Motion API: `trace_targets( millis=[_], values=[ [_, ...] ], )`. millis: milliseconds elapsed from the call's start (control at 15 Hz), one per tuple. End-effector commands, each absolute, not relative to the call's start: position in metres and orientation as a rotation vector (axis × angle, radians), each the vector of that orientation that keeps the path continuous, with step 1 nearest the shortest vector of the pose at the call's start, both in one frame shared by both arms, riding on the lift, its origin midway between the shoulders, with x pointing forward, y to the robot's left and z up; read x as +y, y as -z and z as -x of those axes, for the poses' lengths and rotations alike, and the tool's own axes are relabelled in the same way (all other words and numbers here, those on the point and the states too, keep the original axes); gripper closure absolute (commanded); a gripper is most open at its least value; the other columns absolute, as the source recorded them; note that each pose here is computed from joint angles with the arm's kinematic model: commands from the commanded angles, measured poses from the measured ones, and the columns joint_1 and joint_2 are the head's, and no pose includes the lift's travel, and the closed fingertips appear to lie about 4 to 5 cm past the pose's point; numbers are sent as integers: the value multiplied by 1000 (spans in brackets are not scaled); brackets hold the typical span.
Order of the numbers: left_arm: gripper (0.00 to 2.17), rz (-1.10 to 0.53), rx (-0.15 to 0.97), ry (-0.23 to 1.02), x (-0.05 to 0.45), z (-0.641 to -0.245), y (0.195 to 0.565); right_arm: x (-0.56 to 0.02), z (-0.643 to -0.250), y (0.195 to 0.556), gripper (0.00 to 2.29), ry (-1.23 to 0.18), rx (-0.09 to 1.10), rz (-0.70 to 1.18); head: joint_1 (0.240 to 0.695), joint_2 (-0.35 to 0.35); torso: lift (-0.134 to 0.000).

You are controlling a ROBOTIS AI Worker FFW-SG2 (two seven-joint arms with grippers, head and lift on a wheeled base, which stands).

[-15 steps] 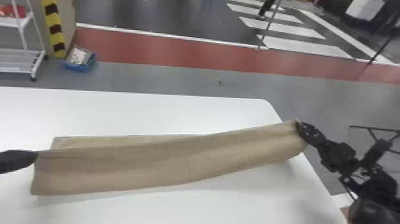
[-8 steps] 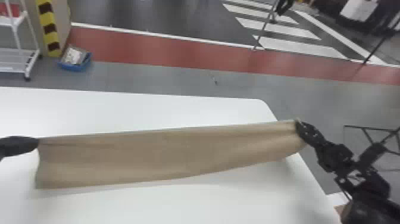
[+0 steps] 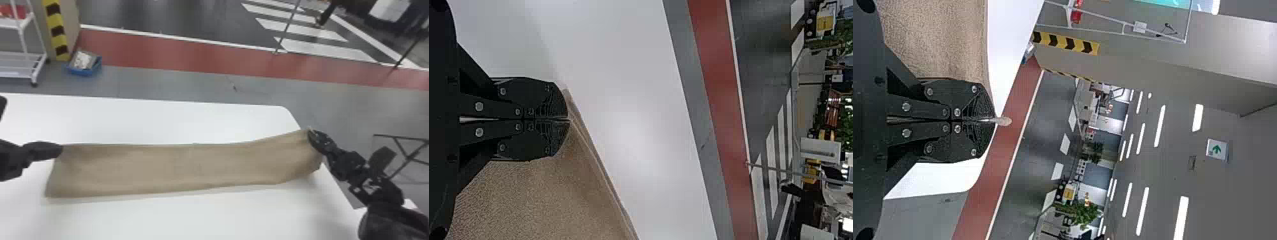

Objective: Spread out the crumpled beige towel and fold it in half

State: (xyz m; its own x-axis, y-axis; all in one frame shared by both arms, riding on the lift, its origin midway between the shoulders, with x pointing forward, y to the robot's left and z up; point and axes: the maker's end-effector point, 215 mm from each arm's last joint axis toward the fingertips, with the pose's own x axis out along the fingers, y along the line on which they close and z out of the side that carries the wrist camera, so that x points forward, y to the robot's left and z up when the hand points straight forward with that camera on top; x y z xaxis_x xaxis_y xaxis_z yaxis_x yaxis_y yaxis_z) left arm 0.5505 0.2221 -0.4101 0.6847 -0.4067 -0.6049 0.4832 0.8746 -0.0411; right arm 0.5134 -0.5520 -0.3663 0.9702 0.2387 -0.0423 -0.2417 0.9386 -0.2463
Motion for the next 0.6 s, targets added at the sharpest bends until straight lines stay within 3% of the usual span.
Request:
trace_targets(
  millis=[0,467,533],
  values=[
    [1710,-133,642,508,217,-556,411,-553,-514,369,1318,-238,20,268,695,-329,-124],
    [1706,-146,656,489,219,-564,416,-568,-520,367,1315,-169,19,275,695,-342,-124],
    [1602,-150,647,487,220,-566,415,-569,-522,369,1190,-160,26,278,695,-343,-124]
  ],
)
